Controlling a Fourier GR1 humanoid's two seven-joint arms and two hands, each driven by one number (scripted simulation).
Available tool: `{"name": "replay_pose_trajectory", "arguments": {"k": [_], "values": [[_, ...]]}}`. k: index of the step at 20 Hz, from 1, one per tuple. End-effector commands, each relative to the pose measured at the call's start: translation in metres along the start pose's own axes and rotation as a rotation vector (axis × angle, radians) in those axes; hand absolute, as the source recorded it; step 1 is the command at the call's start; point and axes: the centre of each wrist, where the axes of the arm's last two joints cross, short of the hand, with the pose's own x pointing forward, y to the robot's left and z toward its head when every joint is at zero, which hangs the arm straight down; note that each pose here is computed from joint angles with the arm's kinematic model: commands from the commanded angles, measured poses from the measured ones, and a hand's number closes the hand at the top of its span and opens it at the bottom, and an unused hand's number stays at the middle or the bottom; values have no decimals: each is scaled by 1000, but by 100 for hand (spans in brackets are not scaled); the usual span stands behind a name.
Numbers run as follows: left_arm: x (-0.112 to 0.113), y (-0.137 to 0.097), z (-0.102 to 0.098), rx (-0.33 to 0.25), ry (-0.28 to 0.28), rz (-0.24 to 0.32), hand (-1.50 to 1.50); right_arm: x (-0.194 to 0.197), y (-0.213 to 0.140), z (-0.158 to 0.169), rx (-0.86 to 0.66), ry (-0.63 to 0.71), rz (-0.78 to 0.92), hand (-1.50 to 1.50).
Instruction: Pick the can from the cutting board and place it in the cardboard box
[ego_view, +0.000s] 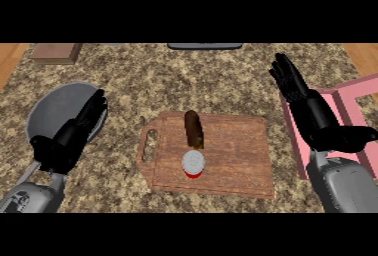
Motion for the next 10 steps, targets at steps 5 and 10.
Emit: {"name": "replay_pose_trajectory", "arguments": {"k": [5, 10], "values": [[-7, 32, 10, 303, 39, 133, 0, -37, -44, 92, -779, 206, 49, 150], [-14, 19, 18, 328, 58, 226, 0, -77, -28, 177, -1032, 515, 316, -150]]}}
